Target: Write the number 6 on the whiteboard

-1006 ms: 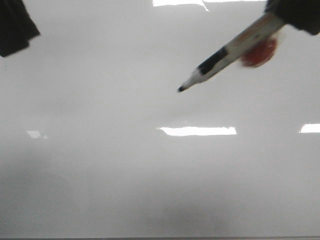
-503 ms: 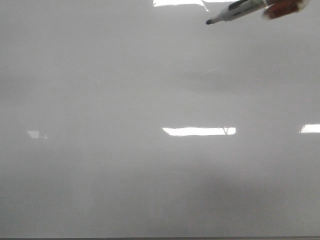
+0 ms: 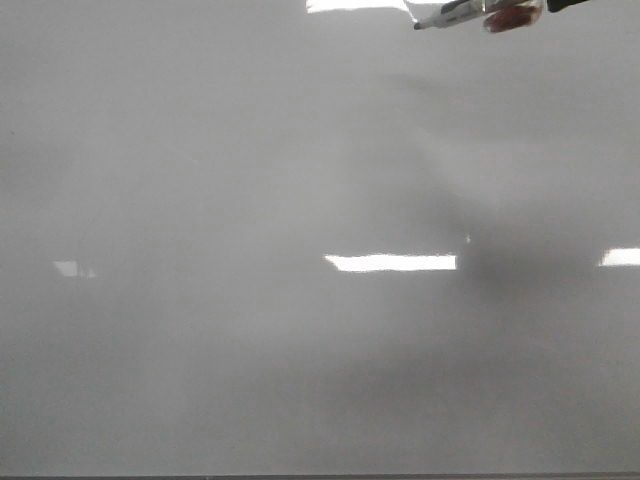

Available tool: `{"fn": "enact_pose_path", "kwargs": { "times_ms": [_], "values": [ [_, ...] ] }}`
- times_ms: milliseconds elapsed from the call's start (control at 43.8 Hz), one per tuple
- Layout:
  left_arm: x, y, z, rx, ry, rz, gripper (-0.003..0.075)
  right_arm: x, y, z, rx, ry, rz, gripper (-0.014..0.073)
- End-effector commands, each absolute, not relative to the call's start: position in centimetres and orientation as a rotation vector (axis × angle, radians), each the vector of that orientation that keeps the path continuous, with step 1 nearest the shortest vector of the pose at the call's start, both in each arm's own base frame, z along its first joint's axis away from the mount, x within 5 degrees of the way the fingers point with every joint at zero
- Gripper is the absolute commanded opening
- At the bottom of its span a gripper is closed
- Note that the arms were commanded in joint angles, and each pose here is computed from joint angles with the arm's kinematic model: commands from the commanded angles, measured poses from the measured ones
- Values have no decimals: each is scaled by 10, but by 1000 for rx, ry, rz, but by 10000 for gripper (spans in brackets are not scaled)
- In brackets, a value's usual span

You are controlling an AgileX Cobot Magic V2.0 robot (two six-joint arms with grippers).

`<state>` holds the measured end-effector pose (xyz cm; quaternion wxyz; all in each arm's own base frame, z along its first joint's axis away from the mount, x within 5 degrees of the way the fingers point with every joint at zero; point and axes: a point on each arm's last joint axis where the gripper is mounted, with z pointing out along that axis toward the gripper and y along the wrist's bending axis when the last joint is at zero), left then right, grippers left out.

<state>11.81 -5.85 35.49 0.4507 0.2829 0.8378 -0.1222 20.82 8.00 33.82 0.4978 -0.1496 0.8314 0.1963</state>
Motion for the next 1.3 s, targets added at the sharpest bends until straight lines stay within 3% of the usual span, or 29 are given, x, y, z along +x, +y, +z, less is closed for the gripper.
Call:
{"fn": "enact_pose_path", "kwargs": {
  "times_ms": [0,297,480,594,800,1097,1280],
  "values": [
    [120,-59,369,645,1984,-318,381,221,78,359,-318,1911,434,-66],
    [120,-59,369,645,1984,-318,319,253,74,342,-272,1969,367,-58],
    [120,-59,369,645,1984,-318,291,257,98,310,-440,2154,446,-58],
    [120,-59,369,645,1984,-318,291,261,94,297,-497,2228,391,-58],
    [120,-59,369,646,1984,-314,291,262,65,314,-352,2163,287,-58],
    [120,-59,369,643,1979,-313,291,270,106,310,-490,2152,362,-58],
    [121,-58,369,652,1982,-292,291,250,105,329,-567,2142,389,-58]
  ]
}}
